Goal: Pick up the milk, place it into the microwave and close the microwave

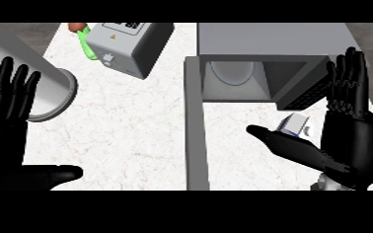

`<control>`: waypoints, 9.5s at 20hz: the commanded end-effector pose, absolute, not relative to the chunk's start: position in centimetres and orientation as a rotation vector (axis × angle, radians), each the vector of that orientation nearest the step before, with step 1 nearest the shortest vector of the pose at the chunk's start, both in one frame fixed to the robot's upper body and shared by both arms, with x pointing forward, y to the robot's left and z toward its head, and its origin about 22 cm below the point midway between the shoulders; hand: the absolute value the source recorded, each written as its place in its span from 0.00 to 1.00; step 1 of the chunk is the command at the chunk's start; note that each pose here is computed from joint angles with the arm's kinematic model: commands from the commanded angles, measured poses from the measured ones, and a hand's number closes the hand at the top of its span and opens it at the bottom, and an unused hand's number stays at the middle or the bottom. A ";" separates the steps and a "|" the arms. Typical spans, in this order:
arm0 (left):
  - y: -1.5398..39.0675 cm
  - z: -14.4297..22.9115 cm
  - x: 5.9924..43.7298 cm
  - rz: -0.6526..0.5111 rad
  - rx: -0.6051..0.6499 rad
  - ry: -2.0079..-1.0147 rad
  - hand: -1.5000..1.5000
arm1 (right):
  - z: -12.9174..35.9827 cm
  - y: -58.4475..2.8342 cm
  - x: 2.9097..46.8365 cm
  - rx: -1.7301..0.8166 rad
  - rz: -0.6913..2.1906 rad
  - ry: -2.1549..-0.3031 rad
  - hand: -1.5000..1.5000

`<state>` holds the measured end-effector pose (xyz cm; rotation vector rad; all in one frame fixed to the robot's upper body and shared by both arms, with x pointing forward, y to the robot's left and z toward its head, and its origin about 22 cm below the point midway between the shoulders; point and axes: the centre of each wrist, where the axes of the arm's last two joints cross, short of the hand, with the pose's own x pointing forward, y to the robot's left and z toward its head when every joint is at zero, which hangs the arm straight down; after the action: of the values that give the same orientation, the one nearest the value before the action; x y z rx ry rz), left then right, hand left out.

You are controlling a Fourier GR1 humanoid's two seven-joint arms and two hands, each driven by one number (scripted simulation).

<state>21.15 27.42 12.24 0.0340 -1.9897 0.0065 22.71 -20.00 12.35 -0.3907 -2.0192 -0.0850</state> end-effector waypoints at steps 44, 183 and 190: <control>34.7 13.8 10.6 0.024 0.019 -1.965 0.00 | -6.9 -27.3 20.5 -0.704 -0.309 -1.648 0.00; 35.0 9.2 16.7 -0.258 -0.309 -1.899 0.00 | 0.9 -20.6 42.7 -0.462 0.260 -1.927 0.00; 31.8 10.1 16.8 -0.297 -0.374 -1.871 1.00 | -2.8 -20.8 40.5 -0.234 0.158 -1.868 0.00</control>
<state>16.95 33.68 9.93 -0.3337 -1.8812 -0.2779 41.68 -21.87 -0.84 -0.3605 -1.8871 0.2225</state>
